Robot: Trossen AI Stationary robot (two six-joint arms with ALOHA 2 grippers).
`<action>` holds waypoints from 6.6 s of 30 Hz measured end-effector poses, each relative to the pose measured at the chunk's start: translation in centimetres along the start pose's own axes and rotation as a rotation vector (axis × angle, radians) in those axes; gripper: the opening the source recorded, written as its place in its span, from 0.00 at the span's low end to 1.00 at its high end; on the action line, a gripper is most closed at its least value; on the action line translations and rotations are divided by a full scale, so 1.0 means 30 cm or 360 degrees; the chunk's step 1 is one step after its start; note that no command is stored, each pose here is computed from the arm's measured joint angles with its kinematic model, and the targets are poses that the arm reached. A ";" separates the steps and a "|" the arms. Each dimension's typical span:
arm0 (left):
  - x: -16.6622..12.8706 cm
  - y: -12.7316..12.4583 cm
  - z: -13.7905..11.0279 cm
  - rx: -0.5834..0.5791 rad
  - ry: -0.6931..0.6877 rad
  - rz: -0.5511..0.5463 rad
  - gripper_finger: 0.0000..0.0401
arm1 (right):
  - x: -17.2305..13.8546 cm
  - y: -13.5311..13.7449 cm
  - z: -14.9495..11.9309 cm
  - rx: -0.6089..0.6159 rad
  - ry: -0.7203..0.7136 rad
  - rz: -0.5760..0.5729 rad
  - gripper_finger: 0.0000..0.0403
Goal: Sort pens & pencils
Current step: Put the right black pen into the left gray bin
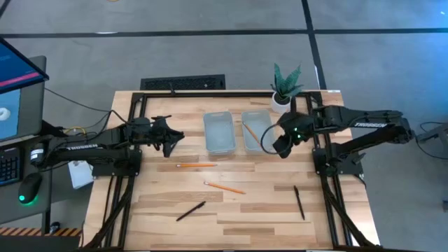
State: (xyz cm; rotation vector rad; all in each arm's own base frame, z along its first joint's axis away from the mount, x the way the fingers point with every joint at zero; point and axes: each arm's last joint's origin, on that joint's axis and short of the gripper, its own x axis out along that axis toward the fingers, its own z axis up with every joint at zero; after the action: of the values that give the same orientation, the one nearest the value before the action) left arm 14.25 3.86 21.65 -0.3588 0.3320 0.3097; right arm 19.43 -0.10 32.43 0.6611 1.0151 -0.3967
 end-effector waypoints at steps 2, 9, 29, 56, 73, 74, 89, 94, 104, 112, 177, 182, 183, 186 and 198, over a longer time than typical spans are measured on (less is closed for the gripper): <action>0.000 0.000 0.000 0.0000 0.0000 0.0000 0.15 | 0.022 -0.007 -0.032 0.0061 0.0086 -0.0055 0.32; 0.000 0.000 0.000 0.0000 0.0000 0.0001 0.15 | 0.073 0.001 -0.126 0.0177 0.0256 -0.0156 0.32; 0.000 0.000 0.000 0.0001 0.0000 0.0001 0.15 | 0.098 0.081 -0.327 0.0238 0.0247 -0.0249 0.36; 0.000 0.000 0.000 0.0002 0.0001 0.0000 0.15 | 0.260 0.178 -0.538 0.0718 0.0334 -0.0858 0.57; 0.000 0.000 0.000 0.0010 0.0001 0.0000 0.15 | 0.429 0.147 -0.621 0.0854 0.0359 -0.0664 0.57; 0.000 0.000 0.000 0.0008 0.0002 0.0001 0.15 | 0.435 0.143 -0.627 0.0857 0.0364 -0.0640 0.57; 0.000 0.001 -0.001 0.0006 0.0003 0.0007 0.15 | 0.465 0.104 -0.652 0.0865 0.0471 -0.0719 0.57; 0.000 0.002 0.000 0.0006 -0.0005 0.0035 0.15 | 0.494 0.083 -0.665 0.0880 0.0492 -0.0635 0.57; 0.000 0.003 0.000 0.0004 -0.0007 0.0038 0.15 | 0.499 0.074 -0.665 0.0860 0.0465 -0.0642 0.57; 0.000 0.004 0.000 0.0004 -0.0013 0.0059 0.15 | 0.500 0.073 -0.665 0.0861 0.0456 -0.0641 0.57; 0.000 0.008 -0.001 0.0012 -0.0022 0.0120 0.15 | 0.494 0.061 -0.635 0.0858 0.0397 -0.0637 0.43; 0.000 0.008 -0.001 0.0006 -0.0022 0.0120 0.15 | 0.494 0.061 -0.635 0.0862 0.0401 -0.0640 0.35; 0.000 0.008 -0.001 0.0006 -0.0023 0.0120 0.15 | 0.494 0.061 -0.635 0.0862 0.0402 -0.0639 0.34; 0.000 0.008 0.000 0.0006 -0.0023 0.0120 0.15 | 0.494 0.062 -0.635 0.0863 0.0403 -0.0636 0.30; -0.001 0.013 0.001 0.0005 -0.0048 0.0202 0.15 | 0.494 0.064 -0.635 0.0829 0.0412 -0.0623 0.21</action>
State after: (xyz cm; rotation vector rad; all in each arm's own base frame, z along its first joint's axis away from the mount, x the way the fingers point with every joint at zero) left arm 14.11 4.21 21.57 -0.3305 0.3259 0.4385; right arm 15.38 14.04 13.21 0.9993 1.3063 -0.9578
